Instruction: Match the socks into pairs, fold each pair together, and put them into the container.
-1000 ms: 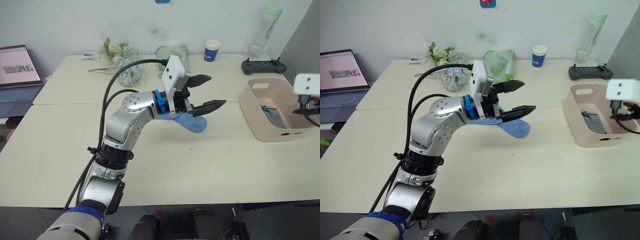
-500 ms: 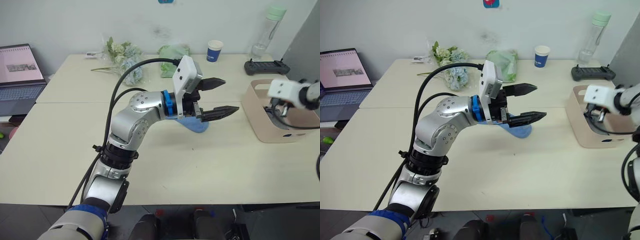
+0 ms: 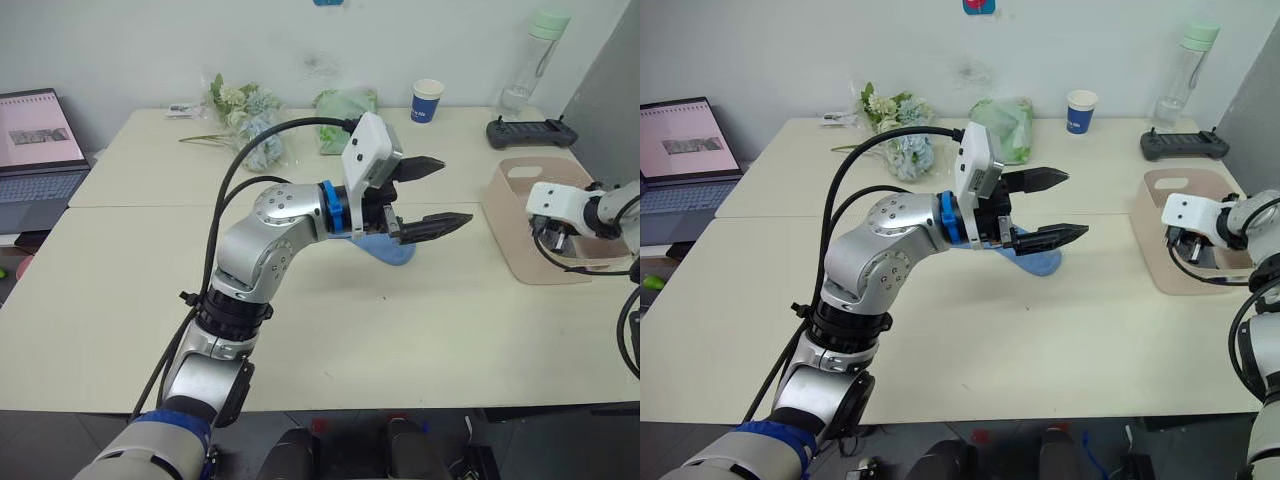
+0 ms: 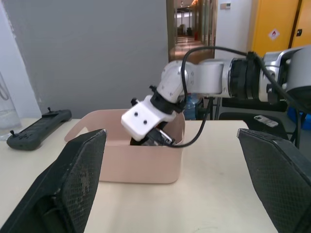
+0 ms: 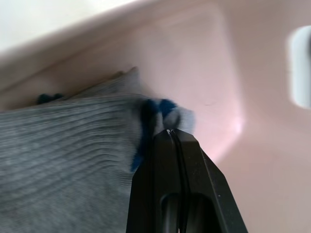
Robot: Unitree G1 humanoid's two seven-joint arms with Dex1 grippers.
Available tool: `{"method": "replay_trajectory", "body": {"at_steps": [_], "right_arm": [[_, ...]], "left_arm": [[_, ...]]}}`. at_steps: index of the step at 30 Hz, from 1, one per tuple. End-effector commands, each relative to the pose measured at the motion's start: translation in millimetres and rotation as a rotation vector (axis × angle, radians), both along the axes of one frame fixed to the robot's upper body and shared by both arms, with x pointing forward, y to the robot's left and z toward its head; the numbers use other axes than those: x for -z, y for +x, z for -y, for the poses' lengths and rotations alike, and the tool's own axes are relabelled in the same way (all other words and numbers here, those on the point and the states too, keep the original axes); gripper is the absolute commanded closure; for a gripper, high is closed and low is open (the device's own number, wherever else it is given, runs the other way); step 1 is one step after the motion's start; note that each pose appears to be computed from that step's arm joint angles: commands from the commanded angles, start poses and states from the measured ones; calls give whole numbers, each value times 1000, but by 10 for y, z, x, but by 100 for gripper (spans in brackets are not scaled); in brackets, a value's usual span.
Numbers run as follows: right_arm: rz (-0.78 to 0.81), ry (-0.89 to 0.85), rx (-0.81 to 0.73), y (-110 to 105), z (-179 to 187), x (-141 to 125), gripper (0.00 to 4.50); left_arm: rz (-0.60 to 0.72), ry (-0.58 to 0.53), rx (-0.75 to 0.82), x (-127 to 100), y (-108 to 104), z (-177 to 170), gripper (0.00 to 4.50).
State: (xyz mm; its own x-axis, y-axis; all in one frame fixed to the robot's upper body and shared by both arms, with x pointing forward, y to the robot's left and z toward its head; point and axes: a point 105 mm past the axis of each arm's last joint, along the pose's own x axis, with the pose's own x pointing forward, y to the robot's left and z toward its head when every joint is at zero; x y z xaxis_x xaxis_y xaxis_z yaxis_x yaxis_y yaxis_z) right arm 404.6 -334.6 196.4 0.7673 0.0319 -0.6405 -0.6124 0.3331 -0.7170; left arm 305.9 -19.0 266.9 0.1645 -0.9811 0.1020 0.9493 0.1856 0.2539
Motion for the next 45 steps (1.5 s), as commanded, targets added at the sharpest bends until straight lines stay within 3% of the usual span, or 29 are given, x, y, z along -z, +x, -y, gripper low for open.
{"method": "replay_trajectory", "body": {"at_steps": [1,4,8,11,14,17,20,25,32,38,45], "right_arm": [[238,27,-35,37,-78,-740,447],[424,99,-110,67,-335,-1127,431],[492,335,-232,54,-820,-1147,337],[492,531,-297,-22,-1239,-953,223],[460,766,-289,-205,-1644,-551,117],[391,869,-193,-446,-1754,-25,8],[362,885,-114,-690,-1723,440,3],[399,941,-18,-968,-1565,798,3],[406,938,15,-1093,-1509,934,3],[388,942,-94,-936,-1721,745,3],[179,947,-350,-779,-2230,382,3]], "left_arm": [[36,-30,-55,-84,12,-128,0],[63,-40,-190,-47,147,-391,0],[78,-49,-401,64,320,-803,0],[50,-36,-587,259,390,-1190,0],[17,2,-778,573,284,-1627,0],[-61,-3,-956,927,125,-1993,0],[-140,-27,-1075,1257,-90,-2217,0],[-246,-35,-1189,1654,-414,-2422,0],[-282,-38,-1219,1756,-576,-2463,0],[-245,-24,-1187,1641,-422,-2434,0],[-180,68,-1013,1450,138,-2154,0]]}}
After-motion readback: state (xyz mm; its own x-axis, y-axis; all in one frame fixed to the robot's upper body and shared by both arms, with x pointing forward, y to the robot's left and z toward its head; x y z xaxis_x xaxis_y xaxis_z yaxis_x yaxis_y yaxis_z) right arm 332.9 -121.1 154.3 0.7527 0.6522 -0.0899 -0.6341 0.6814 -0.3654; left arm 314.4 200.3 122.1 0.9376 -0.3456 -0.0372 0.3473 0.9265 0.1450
